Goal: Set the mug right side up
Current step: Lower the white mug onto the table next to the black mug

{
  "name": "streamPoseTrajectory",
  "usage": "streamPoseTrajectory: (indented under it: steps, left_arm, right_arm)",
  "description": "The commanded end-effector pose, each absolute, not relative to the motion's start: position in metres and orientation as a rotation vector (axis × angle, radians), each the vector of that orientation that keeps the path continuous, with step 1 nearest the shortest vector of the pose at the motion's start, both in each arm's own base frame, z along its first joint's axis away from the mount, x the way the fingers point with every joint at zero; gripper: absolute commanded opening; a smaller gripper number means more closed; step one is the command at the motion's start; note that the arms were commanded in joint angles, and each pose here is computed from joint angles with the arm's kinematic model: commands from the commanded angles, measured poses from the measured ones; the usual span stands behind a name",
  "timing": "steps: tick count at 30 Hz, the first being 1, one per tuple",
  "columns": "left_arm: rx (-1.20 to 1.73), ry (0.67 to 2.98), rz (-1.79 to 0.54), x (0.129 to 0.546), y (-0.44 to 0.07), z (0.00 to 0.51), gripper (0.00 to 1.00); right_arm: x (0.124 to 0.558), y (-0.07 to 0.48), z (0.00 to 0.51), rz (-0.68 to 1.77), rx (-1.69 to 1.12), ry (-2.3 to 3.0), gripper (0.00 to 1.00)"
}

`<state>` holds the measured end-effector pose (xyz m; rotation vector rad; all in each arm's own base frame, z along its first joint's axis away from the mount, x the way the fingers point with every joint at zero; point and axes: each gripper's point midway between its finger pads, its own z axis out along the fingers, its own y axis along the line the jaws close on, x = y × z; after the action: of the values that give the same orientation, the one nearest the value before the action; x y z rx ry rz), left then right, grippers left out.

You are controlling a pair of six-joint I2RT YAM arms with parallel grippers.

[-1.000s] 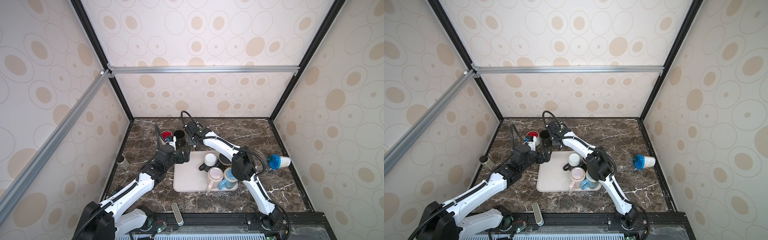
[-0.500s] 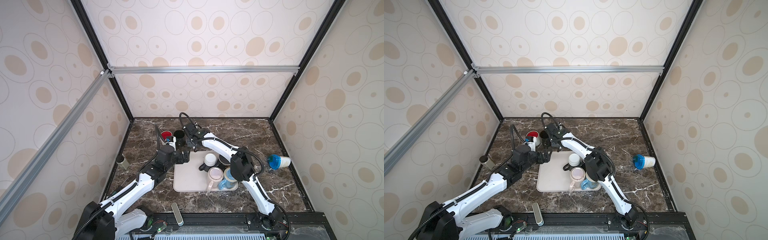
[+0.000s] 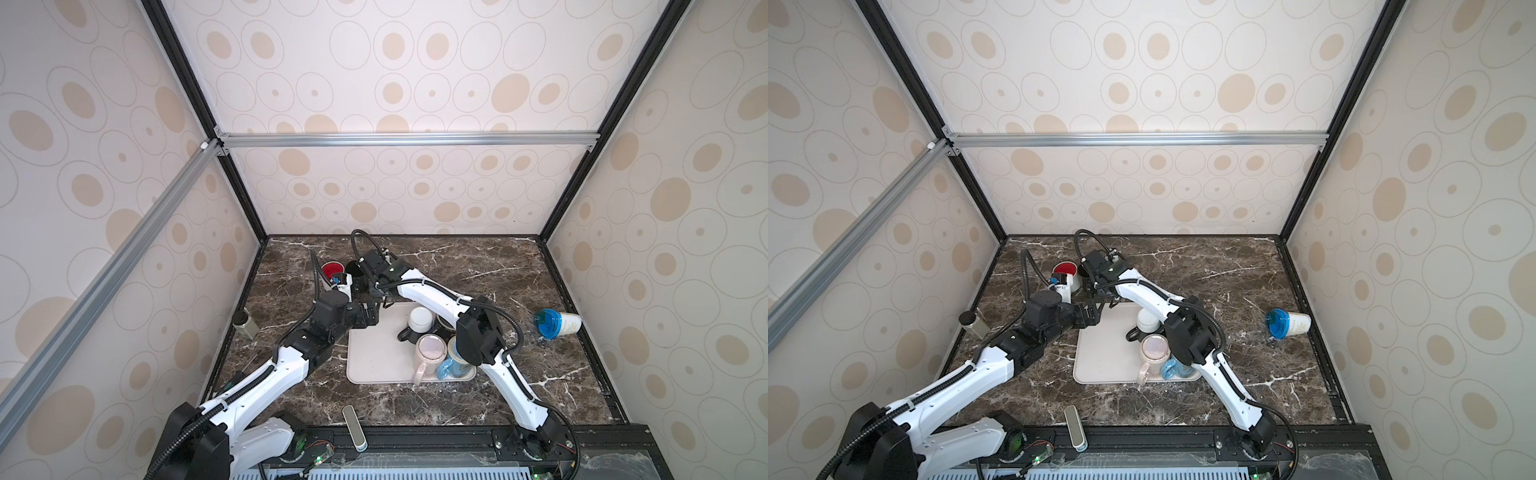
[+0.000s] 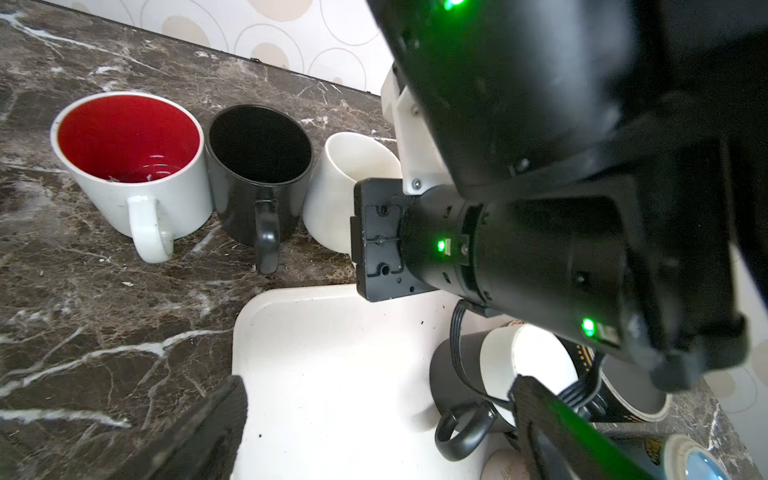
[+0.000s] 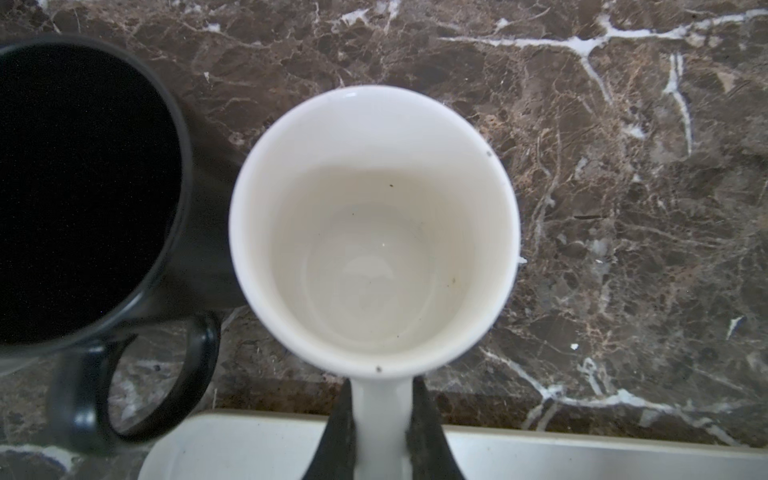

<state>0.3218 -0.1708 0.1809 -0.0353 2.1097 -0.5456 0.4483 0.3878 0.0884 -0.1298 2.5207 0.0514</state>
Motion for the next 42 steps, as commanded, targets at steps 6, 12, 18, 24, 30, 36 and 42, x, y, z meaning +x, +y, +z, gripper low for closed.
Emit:
streamPoseTrajectory:
  steps: [6,12,18,24,30,36,42]
  left_arm:
    - [-0.047,2.096,-0.545,0.323,-0.17,0.184,1.0]
    - [-0.053,2.101,-0.536,0.322,-0.168,0.18,1.0]
    - [-0.06,2.106,-0.511,0.321,-0.163,0.177,1.0]
    - [-0.063,2.107,-0.506,0.321,-0.162,0.176,1.0]
    - [-0.064,2.106,-0.503,0.32,-0.161,0.176,1.0]
    - [-0.071,2.105,-0.498,0.318,-0.159,0.175,1.0]
    - [-0.077,2.111,-0.483,0.318,-0.155,0.173,1.0]
  right_arm:
    - [0.445,0.397,0.087,0.049,-0.135,2.511,0.19]
    - [0.445,0.398,0.081,0.044,-0.143,2.516,0.22]
    - [0.446,0.395,0.075,0.022,-0.142,2.519,0.23]
    - [0.446,0.397,0.076,0.037,-0.13,2.513,0.24]
    - [0.447,0.402,0.08,0.073,-0.137,2.507,0.27]
    - [0.442,0.403,0.075,0.094,-0.148,2.529,0.27]
    - [0.442,0.402,0.077,0.097,-0.149,2.533,0.27]
